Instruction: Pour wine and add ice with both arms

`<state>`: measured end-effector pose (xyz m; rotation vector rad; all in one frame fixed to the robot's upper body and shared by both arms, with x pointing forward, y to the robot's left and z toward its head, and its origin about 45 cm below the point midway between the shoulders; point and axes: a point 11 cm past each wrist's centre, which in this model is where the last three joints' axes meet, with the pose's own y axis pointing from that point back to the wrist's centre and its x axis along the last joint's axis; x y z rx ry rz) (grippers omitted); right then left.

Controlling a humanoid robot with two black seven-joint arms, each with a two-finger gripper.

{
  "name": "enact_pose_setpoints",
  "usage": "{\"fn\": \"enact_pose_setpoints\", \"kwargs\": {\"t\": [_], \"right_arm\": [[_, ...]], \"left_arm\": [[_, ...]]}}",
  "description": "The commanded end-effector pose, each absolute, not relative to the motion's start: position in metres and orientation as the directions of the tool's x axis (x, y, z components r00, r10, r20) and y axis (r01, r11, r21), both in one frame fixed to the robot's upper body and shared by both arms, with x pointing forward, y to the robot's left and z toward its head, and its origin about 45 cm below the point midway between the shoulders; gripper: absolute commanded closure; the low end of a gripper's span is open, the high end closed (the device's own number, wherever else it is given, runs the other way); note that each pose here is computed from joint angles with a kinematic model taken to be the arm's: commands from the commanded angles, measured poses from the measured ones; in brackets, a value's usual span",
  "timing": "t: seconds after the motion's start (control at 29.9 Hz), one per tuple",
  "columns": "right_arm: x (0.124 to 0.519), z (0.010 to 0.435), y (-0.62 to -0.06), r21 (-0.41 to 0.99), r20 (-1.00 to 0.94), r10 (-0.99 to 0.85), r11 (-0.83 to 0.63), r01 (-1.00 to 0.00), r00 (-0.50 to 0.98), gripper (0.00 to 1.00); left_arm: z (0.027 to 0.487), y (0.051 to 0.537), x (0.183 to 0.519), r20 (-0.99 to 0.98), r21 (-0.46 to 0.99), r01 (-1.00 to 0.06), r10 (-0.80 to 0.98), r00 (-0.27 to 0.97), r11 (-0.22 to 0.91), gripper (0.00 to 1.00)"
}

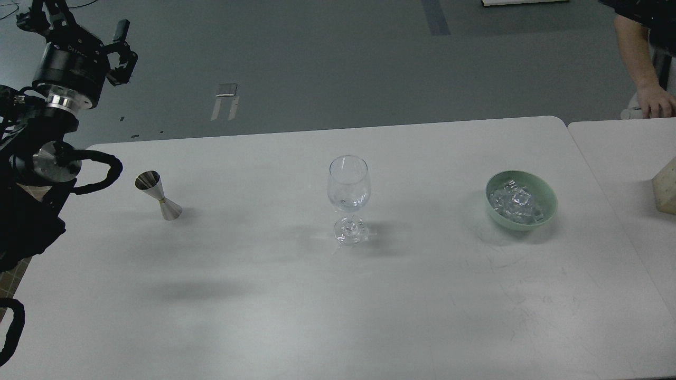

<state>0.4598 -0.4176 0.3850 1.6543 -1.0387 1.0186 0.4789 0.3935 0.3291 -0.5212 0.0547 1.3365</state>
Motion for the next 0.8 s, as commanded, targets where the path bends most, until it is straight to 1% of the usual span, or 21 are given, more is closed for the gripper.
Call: {"fn": "enact_pose_setpoints", "kwargs": {"t": [0.0, 0.13, 0.2, 0.4, 0.47, 0.5, 0.53, 0.64, 0.77], "right_arm": [[0.457, 0.377, -0.415, 0.300, 0.934, -0.126, -0.238, -0.924, 0.335, 0.00], [0.448, 0.342, -0.398, 0.410, 0.901, -0.028, -0.271, -0.871, 0.432, 0.00], [0.445, 0.335, -0.394, 0.429, 0.893, -0.012, -0.278, -0.859, 0.450, 0.01], [0.423, 0.293, -0.369, 0.532, 0.837, 0.069, -0.335, -0.778, 0.543, 0.05], [0.417, 0.283, -0.370, 0.557, 0.822, 0.088, -0.324, -0.765, 0.562, 0.09], [0.414, 0.279, -0.376, 0.571, 0.815, 0.094, -0.292, -0.767, 0.571, 0.12], [0.410, 0.275, -0.381, 0.585, 0.808, 0.101, -0.264, -0.767, 0.581, 0.13], [0.400, 0.266, -0.382, 0.607, 0.791, 0.103, -0.258, -0.752, 0.603, 0.13], [0.385, 0.248, -0.372, 0.639, 0.762, 0.111, -0.288, -0.714, 0.638, 0.13]], "left_arm": [[0.328, 0.389, 0.479, -0.341, -0.333, -0.932, 0.903, 0.263, 0.146, 0.02], [0.327, 0.389, 0.479, -0.342, -0.331, -0.932, 0.903, 0.262, 0.145, 0.02], [0.325, 0.388, 0.479, -0.342, -0.328, -0.933, 0.902, 0.262, 0.146, 0.02], [0.318, 0.382, 0.479, -0.354, -0.318, -0.937, 0.898, 0.261, 0.147, 0.02], [0.315, 0.380, 0.480, -0.358, -0.313, -0.939, 0.897, 0.258, 0.145, 0.02], [0.314, 0.380, 0.479, -0.359, -0.311, -0.939, 0.897, 0.258, 0.146, 0.02], [0.314, 0.381, 0.479, -0.358, -0.311, -0.939, 0.897, 0.257, 0.145, 0.02], [0.314, 0.381, 0.479, -0.358, -0.311, -0.940, 0.898, 0.256, 0.144, 0.02], [0.314, 0.381, 0.479, -0.358, -0.310, -0.940, 0.898, 0.254, 0.142, 0.02]]}}
